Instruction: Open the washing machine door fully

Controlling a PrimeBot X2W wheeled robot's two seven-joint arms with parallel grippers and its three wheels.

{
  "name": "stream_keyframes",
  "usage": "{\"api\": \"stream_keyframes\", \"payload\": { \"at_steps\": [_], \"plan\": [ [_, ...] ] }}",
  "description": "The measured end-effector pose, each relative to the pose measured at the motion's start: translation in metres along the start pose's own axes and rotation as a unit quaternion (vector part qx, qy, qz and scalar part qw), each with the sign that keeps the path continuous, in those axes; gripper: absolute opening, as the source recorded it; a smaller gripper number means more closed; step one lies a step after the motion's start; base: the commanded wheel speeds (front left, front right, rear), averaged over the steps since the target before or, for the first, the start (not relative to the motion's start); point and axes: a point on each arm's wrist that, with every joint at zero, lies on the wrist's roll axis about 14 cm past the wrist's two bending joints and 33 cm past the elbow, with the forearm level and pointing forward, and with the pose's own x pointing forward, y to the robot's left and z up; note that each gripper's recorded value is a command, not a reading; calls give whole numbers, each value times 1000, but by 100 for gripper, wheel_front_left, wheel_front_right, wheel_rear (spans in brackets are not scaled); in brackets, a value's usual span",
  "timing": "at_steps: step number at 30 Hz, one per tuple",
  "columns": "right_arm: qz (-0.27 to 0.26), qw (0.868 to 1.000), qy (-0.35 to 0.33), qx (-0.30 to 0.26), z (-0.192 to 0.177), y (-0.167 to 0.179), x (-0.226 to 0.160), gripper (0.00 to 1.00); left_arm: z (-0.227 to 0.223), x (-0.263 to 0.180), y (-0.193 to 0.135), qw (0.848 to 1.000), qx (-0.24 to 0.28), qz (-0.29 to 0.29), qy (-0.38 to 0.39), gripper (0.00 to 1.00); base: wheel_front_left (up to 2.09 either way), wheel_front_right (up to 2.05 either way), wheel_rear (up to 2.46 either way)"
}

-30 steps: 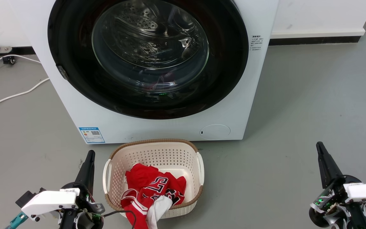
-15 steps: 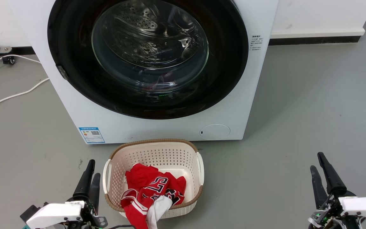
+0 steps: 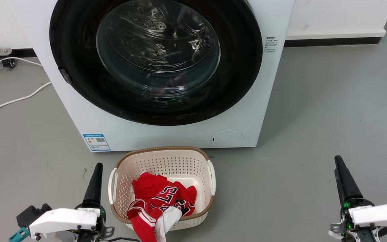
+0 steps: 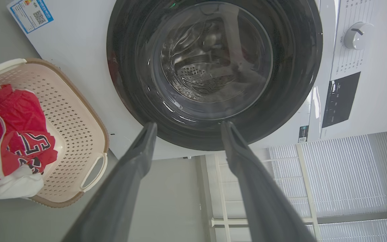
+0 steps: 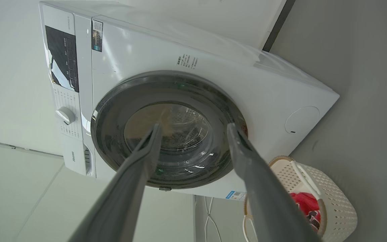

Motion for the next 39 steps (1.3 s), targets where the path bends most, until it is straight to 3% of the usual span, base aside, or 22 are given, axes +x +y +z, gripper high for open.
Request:
{"api": "stream_keyframes", "payload": {
  "at_steps": [13,25,39],
  "plan": [
    [33,988,1,-152,-6,20,-3,100,-6,-2,-7,991,136,4,-2,100,0,0,0],
    [58,960,4,-274,-17,31,-7,100,-8,-2,-16,973,231,-3,-15,100,0,0,0],
    [85,926,-9,-367,-19,45,-10,100,-13,-4,-28,946,322,-25,-28,100,0,0,0]
  ]
}}
